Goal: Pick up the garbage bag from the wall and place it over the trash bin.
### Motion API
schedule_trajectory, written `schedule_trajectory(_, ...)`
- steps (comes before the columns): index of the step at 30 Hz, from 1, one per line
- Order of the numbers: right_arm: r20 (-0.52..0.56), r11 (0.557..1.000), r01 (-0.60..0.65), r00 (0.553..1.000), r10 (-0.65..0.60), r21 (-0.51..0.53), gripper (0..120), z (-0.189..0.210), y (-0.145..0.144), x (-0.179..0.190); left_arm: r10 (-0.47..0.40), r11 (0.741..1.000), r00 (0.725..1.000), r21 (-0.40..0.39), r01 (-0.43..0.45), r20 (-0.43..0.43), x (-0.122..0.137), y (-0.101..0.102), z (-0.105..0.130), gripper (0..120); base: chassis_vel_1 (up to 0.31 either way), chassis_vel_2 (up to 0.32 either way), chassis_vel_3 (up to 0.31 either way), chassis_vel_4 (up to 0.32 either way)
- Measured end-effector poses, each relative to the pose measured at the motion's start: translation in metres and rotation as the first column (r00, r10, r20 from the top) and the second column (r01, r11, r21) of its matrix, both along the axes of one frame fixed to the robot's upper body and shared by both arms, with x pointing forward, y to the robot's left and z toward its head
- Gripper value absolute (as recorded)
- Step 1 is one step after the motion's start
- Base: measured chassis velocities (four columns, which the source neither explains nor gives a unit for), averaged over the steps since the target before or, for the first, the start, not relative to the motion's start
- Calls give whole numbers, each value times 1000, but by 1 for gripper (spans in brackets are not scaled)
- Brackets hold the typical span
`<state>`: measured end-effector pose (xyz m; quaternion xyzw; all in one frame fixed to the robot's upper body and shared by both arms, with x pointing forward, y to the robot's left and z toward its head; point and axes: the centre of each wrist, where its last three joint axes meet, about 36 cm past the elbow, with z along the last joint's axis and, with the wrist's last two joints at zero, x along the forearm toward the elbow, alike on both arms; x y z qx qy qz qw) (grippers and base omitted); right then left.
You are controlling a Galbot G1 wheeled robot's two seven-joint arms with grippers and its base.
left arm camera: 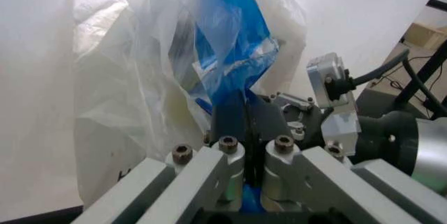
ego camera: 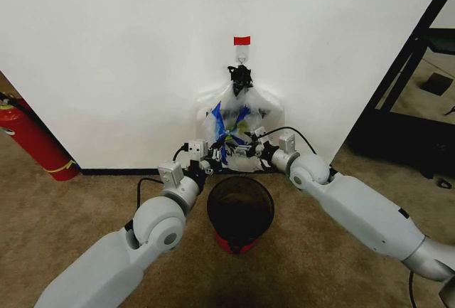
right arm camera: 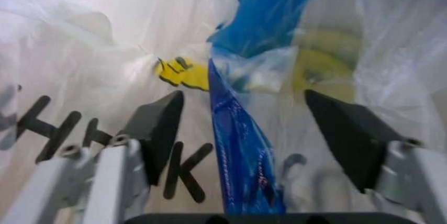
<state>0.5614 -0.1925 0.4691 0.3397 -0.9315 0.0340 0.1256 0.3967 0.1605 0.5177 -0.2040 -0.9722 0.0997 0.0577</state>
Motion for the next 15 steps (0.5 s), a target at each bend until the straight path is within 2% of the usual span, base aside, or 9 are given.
schedule_trajectory(6, -33, 1000, 3, 999, -2, 15, 41, 2, 2, 2, -3, 1000, 1000, -4, 3, -1, -2, -1, 0, 0, 0, 0, 0, 0)
schedule_trajectory(7, -33, 1000, 3, 999, -2, 15, 41, 2, 2, 2, -3, 1000, 1000, -4, 3, -1, -2, -1, 0, 0, 0, 0, 0, 0)
schedule_trajectory(11, -66, 1000, 0, 998, 1, 24, 26, 9, 2, 5, -3, 1000, 1000, -5, 3, -1, -2, 0, 1, 0, 0, 0, 0, 0)
schedule_trajectory(13, -85, 1000, 3, 996, -1, 28, 16, 10, 3, 7, -3, 1000, 1000, -6, 3, 0, -1, 0, 1, 0, 0, 0, 0, 0)
schedule_trajectory(14, -96, 999, 15, 995, -12, 29, 4, 10, 3, 9, -2, 1000, 1000, -7, 2, 0, -1, 0, 1, 0, 0, 0, 0, 0)
schedule_trajectory(15, -97, 999, 20, 995, -17, 30, 1, 10, 3, 10, -1, 1000, 1000, -7, 1, 0, -1, 0, 1, 0, 0, 0, 0, 0)
